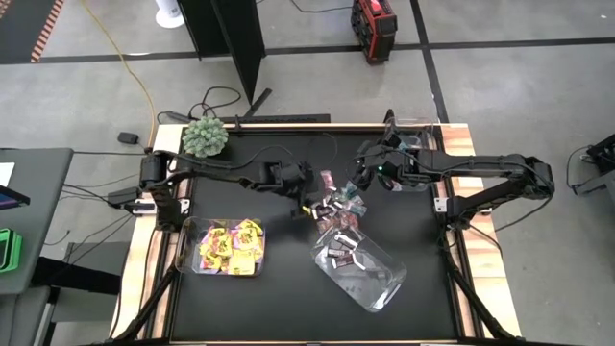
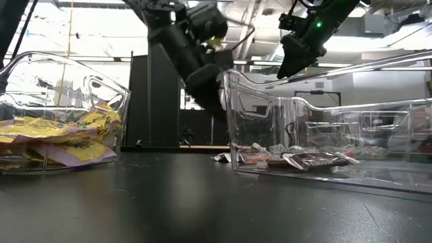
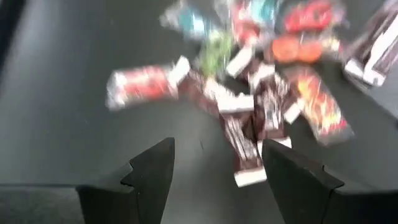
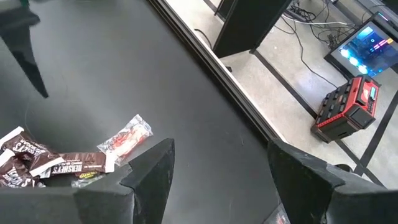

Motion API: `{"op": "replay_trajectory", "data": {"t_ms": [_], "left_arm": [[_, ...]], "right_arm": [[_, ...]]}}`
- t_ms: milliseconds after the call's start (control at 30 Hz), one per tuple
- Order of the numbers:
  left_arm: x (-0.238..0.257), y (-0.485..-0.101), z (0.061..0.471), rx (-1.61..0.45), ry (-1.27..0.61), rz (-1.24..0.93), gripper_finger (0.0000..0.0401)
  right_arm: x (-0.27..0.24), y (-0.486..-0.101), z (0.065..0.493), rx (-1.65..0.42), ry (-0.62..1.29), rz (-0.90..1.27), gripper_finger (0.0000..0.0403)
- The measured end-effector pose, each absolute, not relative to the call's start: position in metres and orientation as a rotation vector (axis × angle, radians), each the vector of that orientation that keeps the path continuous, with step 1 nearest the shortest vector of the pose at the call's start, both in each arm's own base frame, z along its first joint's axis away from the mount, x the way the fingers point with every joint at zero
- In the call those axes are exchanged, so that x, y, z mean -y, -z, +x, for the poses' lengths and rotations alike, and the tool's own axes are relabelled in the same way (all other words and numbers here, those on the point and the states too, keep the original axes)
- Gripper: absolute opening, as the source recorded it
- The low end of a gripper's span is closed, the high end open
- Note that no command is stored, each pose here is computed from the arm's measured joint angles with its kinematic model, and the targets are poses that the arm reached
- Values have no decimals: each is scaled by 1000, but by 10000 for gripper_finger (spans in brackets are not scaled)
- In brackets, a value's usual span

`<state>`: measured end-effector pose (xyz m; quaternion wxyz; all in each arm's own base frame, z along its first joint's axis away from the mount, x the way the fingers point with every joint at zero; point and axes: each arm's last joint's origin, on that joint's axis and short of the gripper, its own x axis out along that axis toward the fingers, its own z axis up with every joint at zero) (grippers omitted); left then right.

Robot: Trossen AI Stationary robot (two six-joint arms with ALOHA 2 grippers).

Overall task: Sort candy
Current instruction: Put the brown candy in the bottom right transparent container

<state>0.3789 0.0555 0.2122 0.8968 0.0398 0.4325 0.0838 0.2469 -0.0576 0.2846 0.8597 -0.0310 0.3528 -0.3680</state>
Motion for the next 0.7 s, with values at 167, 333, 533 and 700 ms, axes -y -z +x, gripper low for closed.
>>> {"op": "replay_trajectory", "data": {"t_ms": [167,333,533,700], "left_arm": [[-59,-188,369,-891,-150,-17,238],[-56,-175,368,-791,-116,-56,238],[-51,-148,373,-792,-112,-71,238],[-50,-129,380,-803,-142,-77,238]], "right_arm": [[58,-285,247,-740,776,-64,274],[60,-285,247,-734,781,-60,274],[60,-286,248,-722,781,-57,274],[60,-286,248,-722,781,-56,274]]}}
